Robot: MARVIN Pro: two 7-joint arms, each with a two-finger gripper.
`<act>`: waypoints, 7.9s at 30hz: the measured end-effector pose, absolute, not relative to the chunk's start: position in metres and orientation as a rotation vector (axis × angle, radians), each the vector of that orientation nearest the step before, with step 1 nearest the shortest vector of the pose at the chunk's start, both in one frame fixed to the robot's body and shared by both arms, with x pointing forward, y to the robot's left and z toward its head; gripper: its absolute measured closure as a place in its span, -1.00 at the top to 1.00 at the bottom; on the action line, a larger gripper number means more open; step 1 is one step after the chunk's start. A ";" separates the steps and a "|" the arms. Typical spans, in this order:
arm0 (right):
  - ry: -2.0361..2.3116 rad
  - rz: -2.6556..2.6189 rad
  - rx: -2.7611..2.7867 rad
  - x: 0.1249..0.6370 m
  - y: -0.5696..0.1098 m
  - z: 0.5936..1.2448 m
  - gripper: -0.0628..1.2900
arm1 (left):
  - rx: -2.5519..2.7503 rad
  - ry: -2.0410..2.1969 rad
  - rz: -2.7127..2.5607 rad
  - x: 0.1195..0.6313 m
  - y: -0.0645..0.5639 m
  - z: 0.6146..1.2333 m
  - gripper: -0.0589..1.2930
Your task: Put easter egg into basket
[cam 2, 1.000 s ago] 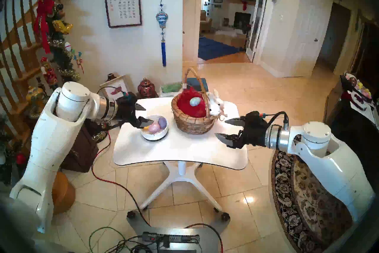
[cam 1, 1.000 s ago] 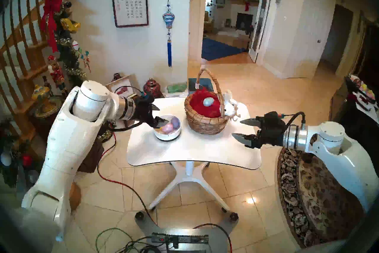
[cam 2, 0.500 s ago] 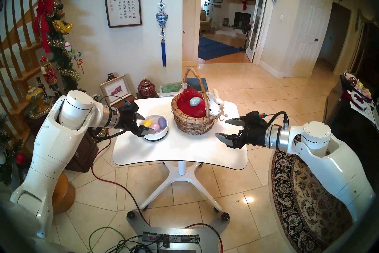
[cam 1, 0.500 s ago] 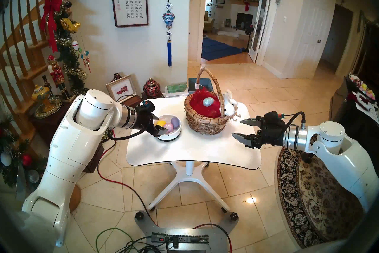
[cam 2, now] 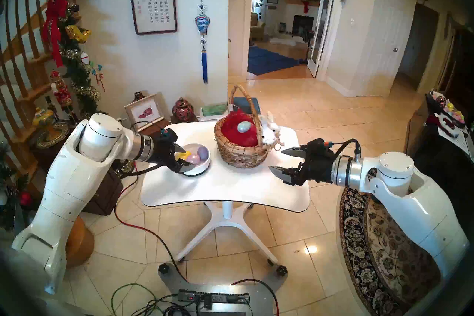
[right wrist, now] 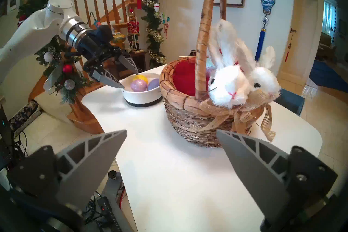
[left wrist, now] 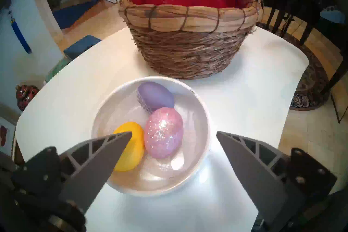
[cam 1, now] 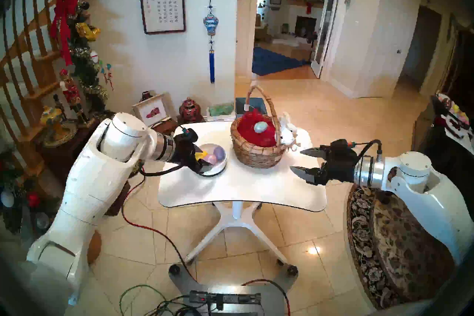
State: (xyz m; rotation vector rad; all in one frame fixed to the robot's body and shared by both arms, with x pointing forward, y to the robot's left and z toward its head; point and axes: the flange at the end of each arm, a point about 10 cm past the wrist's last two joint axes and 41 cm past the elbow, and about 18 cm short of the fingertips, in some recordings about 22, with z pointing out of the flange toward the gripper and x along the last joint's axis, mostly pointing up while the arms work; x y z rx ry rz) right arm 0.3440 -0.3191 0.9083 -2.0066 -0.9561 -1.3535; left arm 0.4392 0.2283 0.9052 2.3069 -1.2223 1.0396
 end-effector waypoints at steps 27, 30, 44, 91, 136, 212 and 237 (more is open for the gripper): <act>-0.956 -1.354 -2.007 0.344 -0.319 0.908 0.92 | 2.309 -1.230 1.029 0.459 0.221 0.901 0.67; -0.956 -1.354 -2.007 0.344 -0.319 0.908 0.92 | 2.306 -1.231 1.037 0.460 0.220 0.903 0.65; -0.956 -1.354 -2.007 0.344 -0.319 0.908 0.92 | 2.288 -1.237 1.044 0.460 0.217 0.905 0.65; -0.956 -1.354 -2.007 0.344 -0.319 0.908 0.92 | 2.311 -1.330 1.029 0.463 0.216 0.886 0.07; -0.956 -1.352 -2.007 0.344 -0.319 0.908 0.92 | 2.093 -1.267 1.270 0.529 0.127 0.980 0.03; -0.956 -1.352 -2.007 0.344 -0.319 0.908 0.92 | 2.079 -1.194 1.207 0.519 0.223 0.979 0.49; -0.956 -1.352 -2.007 0.344 -0.319 0.908 0.92 | 2.268 -1.050 1.257 0.453 0.232 0.970 0.72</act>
